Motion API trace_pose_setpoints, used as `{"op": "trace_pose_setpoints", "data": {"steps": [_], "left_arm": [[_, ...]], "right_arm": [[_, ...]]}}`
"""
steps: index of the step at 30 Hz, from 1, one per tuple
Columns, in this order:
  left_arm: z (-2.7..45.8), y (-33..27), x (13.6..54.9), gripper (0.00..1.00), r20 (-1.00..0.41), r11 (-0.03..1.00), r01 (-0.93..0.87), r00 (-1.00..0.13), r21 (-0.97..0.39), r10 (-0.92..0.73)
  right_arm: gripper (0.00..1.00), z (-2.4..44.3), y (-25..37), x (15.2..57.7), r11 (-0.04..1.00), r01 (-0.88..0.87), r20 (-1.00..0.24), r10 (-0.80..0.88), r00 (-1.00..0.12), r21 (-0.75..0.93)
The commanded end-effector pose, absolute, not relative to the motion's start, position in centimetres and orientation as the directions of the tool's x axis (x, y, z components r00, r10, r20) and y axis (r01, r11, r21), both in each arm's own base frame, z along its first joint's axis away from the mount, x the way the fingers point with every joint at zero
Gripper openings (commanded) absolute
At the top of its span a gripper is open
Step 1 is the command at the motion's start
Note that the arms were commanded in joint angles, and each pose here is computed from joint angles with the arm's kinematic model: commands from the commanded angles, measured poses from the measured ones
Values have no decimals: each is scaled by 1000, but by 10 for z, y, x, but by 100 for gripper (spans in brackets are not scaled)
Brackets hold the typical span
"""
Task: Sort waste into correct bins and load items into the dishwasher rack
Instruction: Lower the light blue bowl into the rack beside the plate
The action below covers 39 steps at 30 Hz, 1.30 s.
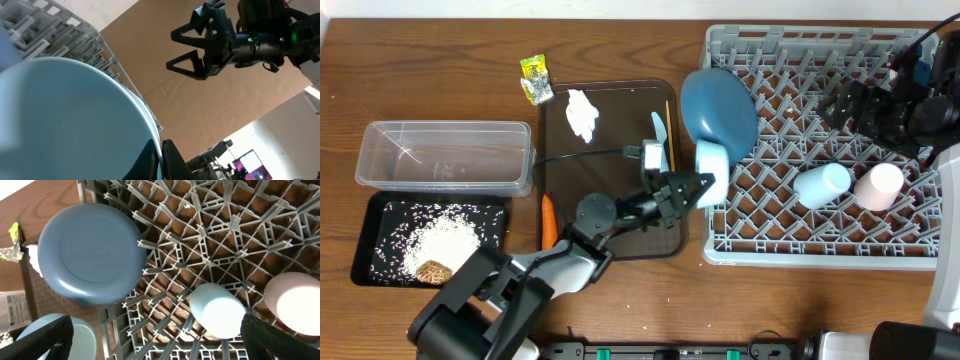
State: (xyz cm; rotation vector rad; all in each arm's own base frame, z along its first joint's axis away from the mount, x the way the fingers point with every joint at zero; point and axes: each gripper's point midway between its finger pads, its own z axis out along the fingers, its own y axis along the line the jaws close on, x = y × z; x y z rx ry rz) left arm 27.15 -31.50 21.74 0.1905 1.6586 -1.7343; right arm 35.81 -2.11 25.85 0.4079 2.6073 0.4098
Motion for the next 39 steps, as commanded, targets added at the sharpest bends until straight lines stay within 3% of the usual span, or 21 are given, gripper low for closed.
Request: {"op": "trace_pose_setpoints", "data": {"steps": [1,15,39], "left_arm": [[235,-323,275,6,-572,59,606,-709,-793,-412],[252,-365,267,6,-582,9,620,-731,-784,-355],[204,-395,274,6,-443,-84,491,-838,-867,-320]], "right_arm": [[99,259,-19,358,908,213,-392,355,-849,361],[99,257,-18,355,907,218,-380,356,-854,361],[99,254,-17,349,912,211,-361,340,-868,352]]}}
